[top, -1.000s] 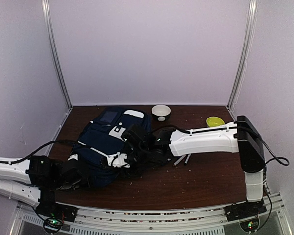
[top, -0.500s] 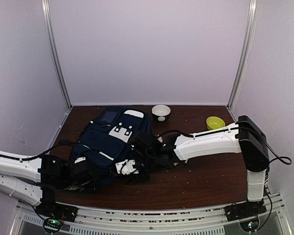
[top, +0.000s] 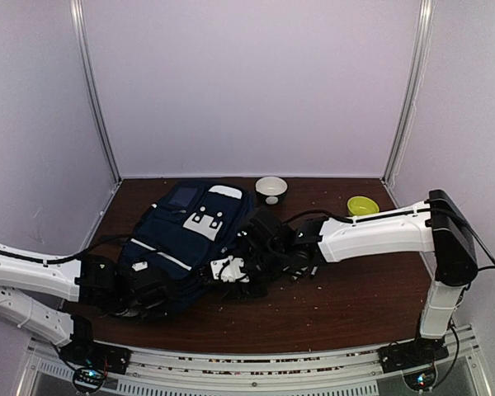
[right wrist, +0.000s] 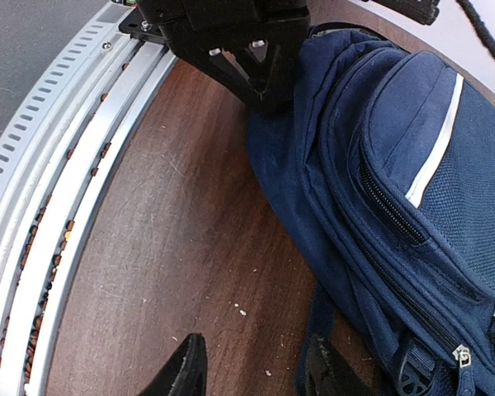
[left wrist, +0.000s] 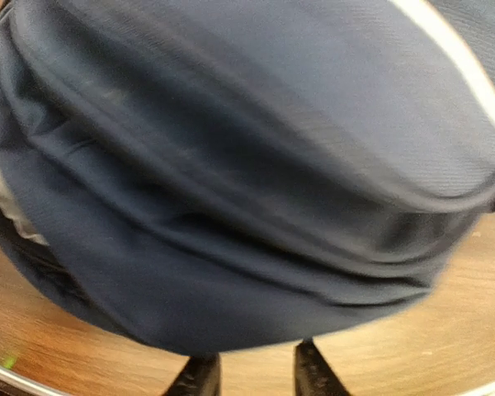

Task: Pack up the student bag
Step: Grab the largest pocket of the student bag.

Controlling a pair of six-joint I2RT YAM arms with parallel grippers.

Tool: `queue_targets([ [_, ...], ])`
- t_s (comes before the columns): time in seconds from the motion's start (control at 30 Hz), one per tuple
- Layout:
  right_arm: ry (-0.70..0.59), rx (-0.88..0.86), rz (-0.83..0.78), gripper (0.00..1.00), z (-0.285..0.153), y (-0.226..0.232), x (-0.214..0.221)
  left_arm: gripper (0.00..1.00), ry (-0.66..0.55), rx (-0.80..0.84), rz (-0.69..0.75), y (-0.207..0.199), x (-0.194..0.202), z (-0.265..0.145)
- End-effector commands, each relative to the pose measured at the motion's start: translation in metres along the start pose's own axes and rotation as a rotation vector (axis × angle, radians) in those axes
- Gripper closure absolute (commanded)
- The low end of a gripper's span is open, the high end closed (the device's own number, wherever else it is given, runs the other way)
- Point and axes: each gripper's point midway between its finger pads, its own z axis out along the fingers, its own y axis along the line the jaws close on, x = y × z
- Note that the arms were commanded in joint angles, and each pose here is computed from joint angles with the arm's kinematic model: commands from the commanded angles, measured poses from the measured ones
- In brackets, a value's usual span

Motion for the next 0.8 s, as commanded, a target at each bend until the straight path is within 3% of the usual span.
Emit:
queue_targets([
  [0.0,-0.045,0.003,0.026,0.59,-0.009,-0.005,-0.008,0.63,0.028,0.055,-0.011,-0.030,-0.005,-0.012],
  [0.1,-0.051,0.008,0.039,0.59,-0.011,-0.008,-0.009,0.56,0.038,0.028,-0.012,-0.026,-0.004,-0.009],
  [0.5,-0.064,0.005,0.077,0.59,-0.017,-0.013,-0.004,0.57,0.039,-0.027,-0.029,-0.012,-0.007,0.011],
  [0.67,-0.068,0.005,0.078,0.60,-0.017,-0.013,-0.004,0.64,0.044,-0.061,-0.018,-0.008,-0.006,0.020],
  [0.77,-0.070,0.003,0.080,0.60,-0.017,-0.013,-0.004,0.73,0.039,-0.063,-0.006,-0.009,-0.007,0.022],
])
